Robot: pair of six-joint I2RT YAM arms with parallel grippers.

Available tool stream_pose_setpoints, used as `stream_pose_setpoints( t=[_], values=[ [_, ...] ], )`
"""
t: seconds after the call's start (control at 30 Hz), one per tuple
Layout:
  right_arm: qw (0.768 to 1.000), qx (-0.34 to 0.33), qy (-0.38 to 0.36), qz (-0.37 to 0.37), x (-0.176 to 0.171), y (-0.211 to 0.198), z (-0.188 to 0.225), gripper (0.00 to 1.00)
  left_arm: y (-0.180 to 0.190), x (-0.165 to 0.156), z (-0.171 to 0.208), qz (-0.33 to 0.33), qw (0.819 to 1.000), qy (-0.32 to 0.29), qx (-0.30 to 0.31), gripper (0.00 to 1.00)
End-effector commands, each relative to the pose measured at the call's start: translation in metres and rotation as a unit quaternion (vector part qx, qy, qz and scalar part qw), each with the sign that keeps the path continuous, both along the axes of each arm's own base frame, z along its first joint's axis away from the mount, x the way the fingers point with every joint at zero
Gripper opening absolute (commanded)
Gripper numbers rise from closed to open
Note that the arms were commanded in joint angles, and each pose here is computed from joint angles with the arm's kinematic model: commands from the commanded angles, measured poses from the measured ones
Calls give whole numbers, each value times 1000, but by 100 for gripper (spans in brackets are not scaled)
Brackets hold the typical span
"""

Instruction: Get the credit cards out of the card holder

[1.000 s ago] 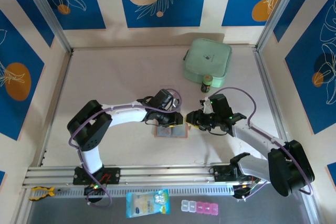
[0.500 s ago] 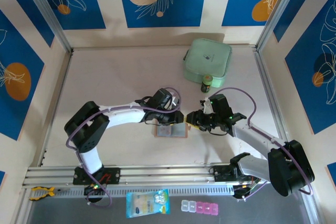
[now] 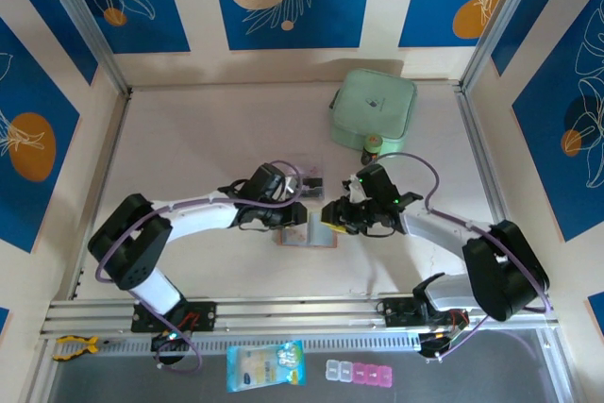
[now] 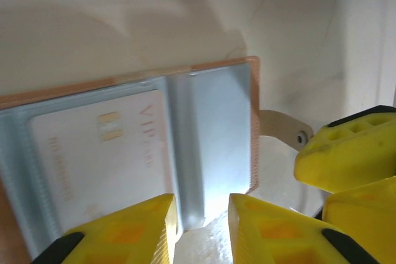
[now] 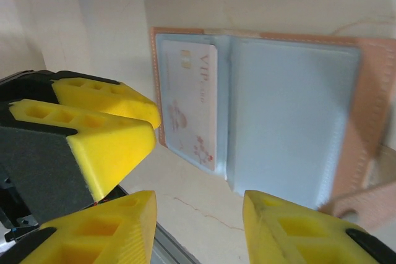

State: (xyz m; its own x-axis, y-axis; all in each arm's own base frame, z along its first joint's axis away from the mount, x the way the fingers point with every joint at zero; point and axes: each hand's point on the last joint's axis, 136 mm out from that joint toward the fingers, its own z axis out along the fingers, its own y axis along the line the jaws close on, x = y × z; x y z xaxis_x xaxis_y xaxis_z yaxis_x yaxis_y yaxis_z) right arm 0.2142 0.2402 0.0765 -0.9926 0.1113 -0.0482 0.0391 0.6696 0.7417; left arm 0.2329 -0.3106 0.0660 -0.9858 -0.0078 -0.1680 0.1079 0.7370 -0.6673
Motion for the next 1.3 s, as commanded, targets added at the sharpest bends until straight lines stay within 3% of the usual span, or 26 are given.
stream_pose_setpoints(
  t=[0.0, 0.5, 1.0, 1.27],
  values=[
    [1000, -5, 0, 12, 4, 13, 2, 41, 17, -1, -4, 6, 1000, -8, 15, 28],
    [998, -34, 17, 45, 7, 42, -8, 41, 47, -3, -35, 14, 999, 18, 37, 15],
    [996, -51, 29, 65, 7, 53, -20, 40, 52, -17, -47, 15, 998, 45, 35, 15],
    [995, -59, 28, 75, 6, 57, -24, 40, 49, -8, -28, 18, 999, 25, 32, 15]
  ],
)
